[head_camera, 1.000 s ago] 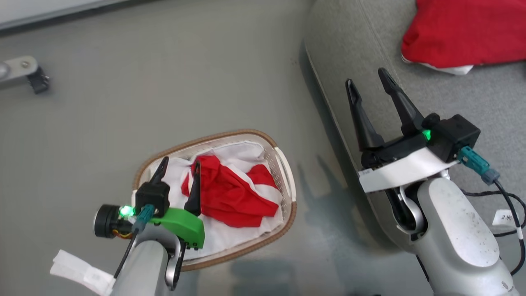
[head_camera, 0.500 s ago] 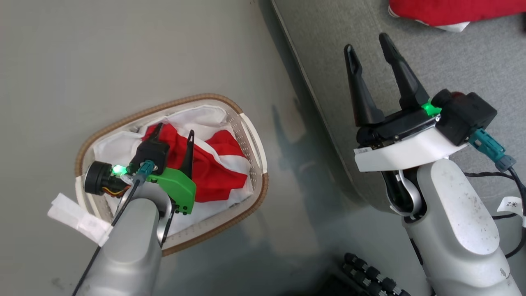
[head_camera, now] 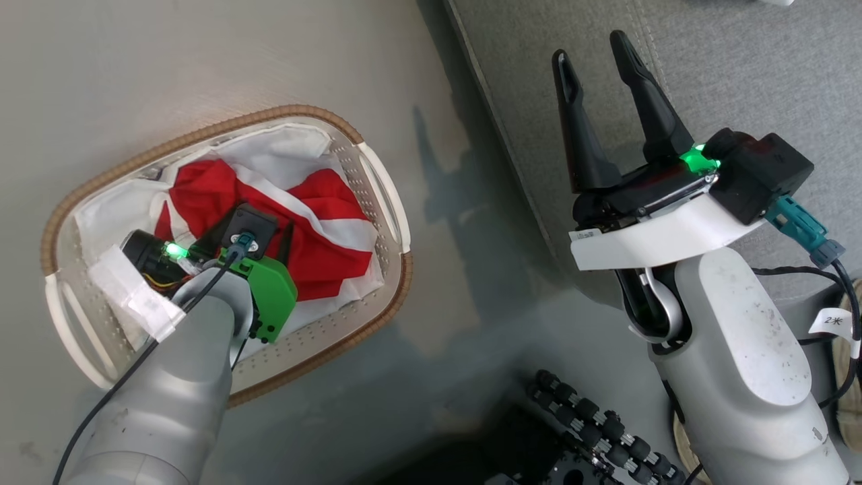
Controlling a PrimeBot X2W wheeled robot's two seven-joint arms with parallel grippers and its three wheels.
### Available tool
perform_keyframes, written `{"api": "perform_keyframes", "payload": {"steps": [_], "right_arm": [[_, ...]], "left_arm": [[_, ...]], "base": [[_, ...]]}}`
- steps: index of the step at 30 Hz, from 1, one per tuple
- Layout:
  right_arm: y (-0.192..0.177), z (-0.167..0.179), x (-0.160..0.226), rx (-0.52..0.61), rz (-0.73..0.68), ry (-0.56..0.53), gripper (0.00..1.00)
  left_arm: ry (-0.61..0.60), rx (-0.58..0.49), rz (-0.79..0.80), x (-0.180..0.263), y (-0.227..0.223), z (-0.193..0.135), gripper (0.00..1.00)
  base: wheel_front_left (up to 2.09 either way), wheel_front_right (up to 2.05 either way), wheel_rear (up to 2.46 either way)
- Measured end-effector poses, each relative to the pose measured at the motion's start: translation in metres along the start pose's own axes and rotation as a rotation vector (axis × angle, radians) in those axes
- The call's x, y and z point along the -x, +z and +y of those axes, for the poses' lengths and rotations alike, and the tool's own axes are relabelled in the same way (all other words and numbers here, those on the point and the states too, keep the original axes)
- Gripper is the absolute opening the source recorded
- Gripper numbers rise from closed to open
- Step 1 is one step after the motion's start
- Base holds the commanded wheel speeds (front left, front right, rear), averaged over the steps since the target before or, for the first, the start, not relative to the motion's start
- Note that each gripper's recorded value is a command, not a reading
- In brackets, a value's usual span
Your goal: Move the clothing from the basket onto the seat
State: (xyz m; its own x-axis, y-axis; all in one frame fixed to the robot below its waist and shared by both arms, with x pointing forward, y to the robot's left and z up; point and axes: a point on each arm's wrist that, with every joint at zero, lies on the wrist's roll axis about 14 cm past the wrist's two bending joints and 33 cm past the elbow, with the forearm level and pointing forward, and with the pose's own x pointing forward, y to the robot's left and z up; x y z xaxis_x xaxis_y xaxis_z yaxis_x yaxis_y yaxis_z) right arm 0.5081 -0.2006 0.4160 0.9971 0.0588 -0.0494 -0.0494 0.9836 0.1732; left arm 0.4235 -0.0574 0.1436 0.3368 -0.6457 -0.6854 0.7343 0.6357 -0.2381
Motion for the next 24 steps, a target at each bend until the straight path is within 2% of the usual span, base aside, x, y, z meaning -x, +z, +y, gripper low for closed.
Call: {"api": "perform_keyframes", "payload": {"steps": [12,16,23,24], "right_arm": [[-0.023,-0.010,0.003,-0.003,0.058,-0.026,1.00],[-0.028,-0.011,0.000,-0.006,0.063,-0.024,1.00],[-0.038,-0.007,-0.002,-0.018,0.084,-0.014,1.00],[-0.038,-0.007,-0.002,-0.019,0.086,-0.012,1.00]], "left_arm": [[-0.079,0.002,0.261,-0.012,-0.057,-0.020,1.00],[-0.082,-0.019,0.327,-0.013,-0.068,-0.014,1.00],[-0.060,0.014,0.437,-0.011,-0.086,-0.003,1.00],[-0.056,0.023,0.440,-0.010,-0.086,-0.002,0.67]], "base": [[0.00,0.00,0.00],[0.00,0.00,0.00],[0.00,0.00,0.00],[0.00,0.00,0.00]]}}
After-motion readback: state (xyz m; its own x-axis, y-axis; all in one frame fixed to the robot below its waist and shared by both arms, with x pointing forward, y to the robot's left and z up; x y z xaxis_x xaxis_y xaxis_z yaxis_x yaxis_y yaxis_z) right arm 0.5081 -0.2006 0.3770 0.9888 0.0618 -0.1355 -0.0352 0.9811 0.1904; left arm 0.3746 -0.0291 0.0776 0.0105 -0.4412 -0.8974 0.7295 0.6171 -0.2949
